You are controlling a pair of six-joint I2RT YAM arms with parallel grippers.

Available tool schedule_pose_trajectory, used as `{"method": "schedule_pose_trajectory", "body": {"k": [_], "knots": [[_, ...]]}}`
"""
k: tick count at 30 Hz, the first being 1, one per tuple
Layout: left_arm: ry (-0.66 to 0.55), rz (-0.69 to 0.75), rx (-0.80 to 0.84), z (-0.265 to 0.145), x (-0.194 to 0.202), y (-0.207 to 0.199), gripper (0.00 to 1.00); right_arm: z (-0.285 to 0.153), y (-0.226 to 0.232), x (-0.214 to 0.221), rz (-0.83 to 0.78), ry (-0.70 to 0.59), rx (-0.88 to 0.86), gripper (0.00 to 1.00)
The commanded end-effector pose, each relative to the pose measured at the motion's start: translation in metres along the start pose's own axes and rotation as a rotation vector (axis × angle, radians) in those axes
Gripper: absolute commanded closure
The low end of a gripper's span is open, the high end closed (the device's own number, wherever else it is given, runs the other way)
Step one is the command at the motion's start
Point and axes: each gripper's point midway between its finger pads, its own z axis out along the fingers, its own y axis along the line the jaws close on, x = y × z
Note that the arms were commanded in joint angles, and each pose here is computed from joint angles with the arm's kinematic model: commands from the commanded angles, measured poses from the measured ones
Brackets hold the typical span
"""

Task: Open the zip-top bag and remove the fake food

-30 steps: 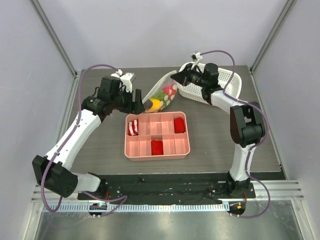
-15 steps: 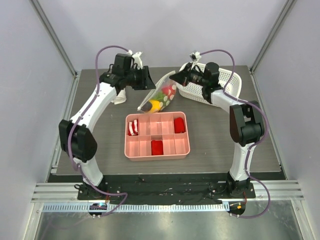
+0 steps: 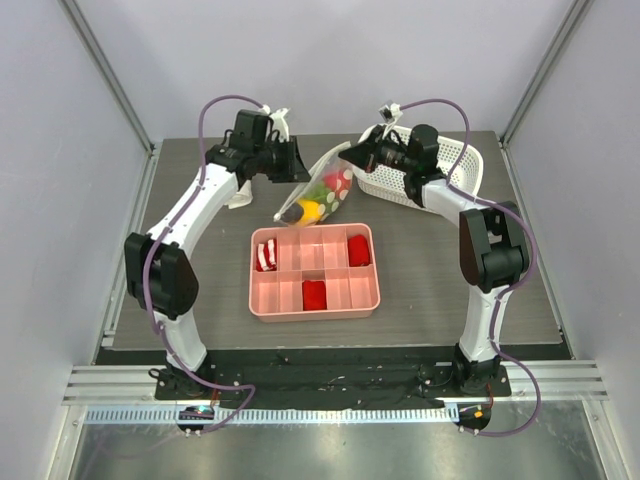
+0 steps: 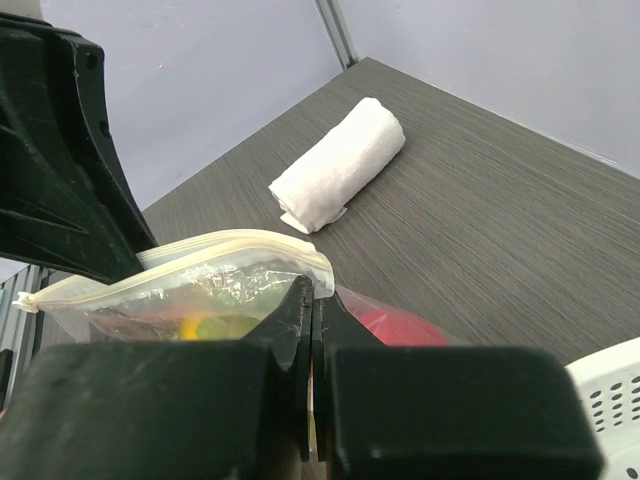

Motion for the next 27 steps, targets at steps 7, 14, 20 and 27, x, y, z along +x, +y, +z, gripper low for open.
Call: {"method": "schedule_pose_trajectory", "body": {"k": [7,14,20,27], "knots": [[-0.085,-0.039,-0.095,-0.015,-0.035,0.001,1.00,0.016,0.017,-0.059,-0.016,-0.086,0.063,0.71],[-0.258,-0.194,-0.200,-0.053,-0.049,0.004,1.00,0.012,0.000,-0.036,0.267,0.085,0.437,0.01],[-0.288,-0.243,-0.190,-0.048,-0.045,0.007,1.00,-0.031,0.000,-0.028,0.481,0.199,0.751,0.01],[-0.292,-0.303,-0.119,-0.033,-0.050,0.000,1.00,-0.066,0.044,-0.078,0.346,0.180,0.793,0.02]]}}
